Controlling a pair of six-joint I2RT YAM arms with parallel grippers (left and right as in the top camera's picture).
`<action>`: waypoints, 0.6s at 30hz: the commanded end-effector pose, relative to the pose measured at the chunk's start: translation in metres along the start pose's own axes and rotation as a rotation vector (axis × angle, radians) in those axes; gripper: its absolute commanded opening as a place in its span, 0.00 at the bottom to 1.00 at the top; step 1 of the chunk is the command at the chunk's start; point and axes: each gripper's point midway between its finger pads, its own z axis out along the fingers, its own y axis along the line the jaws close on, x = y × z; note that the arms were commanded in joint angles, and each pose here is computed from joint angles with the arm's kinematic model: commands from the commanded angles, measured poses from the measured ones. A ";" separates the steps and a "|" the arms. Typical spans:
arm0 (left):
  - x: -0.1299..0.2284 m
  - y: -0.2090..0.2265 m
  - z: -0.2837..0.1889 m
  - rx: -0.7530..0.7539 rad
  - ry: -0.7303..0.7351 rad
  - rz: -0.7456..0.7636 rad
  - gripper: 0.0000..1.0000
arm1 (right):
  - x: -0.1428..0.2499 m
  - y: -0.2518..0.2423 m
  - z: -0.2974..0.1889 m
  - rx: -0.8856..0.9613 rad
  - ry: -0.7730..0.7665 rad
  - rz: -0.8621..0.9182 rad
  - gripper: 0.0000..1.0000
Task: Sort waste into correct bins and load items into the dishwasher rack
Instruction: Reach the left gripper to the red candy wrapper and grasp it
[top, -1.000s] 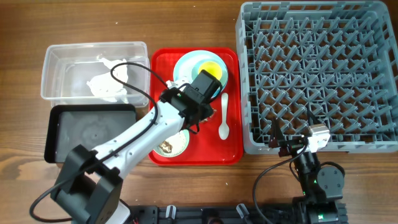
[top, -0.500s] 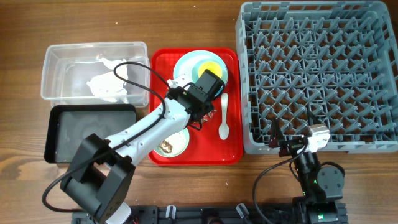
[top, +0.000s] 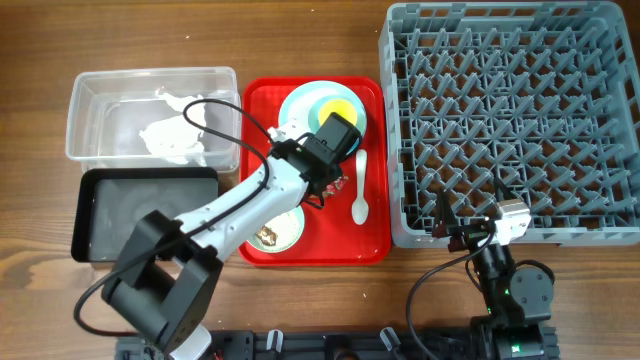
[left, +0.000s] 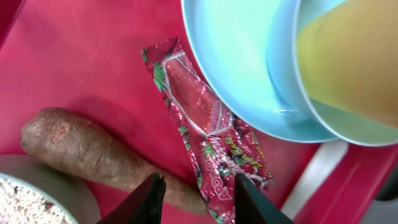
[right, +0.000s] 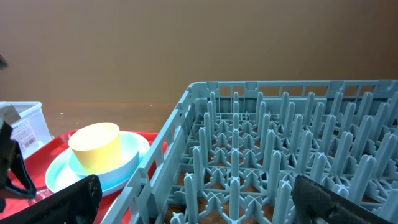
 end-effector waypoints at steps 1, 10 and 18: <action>0.000 0.009 0.016 -0.053 -0.008 -0.008 0.37 | -0.002 -0.003 0.000 0.013 -0.011 -0.008 1.00; -0.001 0.011 0.020 -0.065 -0.017 -0.005 0.37 | -0.002 -0.003 0.000 0.013 -0.012 -0.009 1.00; -0.001 0.008 0.029 -0.061 -0.026 -0.007 0.36 | -0.002 -0.003 0.000 0.013 -0.011 -0.009 1.00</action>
